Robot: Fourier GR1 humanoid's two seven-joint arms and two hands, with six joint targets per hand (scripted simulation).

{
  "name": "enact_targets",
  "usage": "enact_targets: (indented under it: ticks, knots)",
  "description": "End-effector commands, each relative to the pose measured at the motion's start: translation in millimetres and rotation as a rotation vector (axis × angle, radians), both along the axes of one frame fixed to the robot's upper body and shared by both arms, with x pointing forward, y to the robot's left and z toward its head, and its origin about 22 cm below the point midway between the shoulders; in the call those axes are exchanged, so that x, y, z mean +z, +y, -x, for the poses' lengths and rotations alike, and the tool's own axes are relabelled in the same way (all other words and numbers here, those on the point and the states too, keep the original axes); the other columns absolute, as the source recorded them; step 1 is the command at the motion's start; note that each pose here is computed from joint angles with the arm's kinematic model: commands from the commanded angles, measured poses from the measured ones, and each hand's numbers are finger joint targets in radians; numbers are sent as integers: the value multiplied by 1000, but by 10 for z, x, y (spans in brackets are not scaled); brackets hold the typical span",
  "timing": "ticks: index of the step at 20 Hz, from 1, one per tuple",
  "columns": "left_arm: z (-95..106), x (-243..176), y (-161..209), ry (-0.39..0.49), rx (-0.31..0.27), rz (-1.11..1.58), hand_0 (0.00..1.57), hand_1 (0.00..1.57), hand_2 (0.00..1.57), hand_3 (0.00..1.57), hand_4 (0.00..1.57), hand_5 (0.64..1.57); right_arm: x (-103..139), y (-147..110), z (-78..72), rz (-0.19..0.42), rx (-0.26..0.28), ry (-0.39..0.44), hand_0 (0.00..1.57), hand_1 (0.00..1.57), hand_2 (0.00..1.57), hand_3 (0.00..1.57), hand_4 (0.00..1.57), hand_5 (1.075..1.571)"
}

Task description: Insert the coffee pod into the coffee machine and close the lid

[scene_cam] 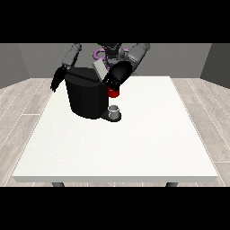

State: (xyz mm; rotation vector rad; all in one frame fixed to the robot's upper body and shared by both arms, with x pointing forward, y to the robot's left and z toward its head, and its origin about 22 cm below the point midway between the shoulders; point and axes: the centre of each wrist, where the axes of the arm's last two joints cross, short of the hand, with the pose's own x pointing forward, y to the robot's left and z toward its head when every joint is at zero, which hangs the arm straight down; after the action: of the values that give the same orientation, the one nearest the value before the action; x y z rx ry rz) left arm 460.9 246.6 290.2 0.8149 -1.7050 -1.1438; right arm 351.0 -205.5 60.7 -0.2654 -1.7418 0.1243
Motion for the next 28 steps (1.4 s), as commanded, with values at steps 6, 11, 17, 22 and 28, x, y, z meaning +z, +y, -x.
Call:
enact_targets:
  ticks: [6,11,17,22,28]
  knots:
    - [53,250,147,-95,-30,-55,1144,1144,1115,841,0,1571,75,59,-38,24,-13,-8,0,0,0,0,215,1571]
    - [48,166,227,-155,19,-96,815,815,912,662,0,1571,228,24,-56,30,25,-29,0,0,0,0,112,1571]
    - [31,144,109,-147,46,-134,0,0,623,490,0,1571,150,-23,-89,36,-26,-61,0,0,0,0,149,1571]
    - [105,371,430,-169,41,-107,0,0,525,452,0,1571,310,-127,-121,29,3,-45,0,0,0,0,171,1571]
    - [-2,-109,158,-34,29,-126,0,0,221,146,0,1571,-76,-150,-11,7,-41,68,0,0,0,0,0,1571]
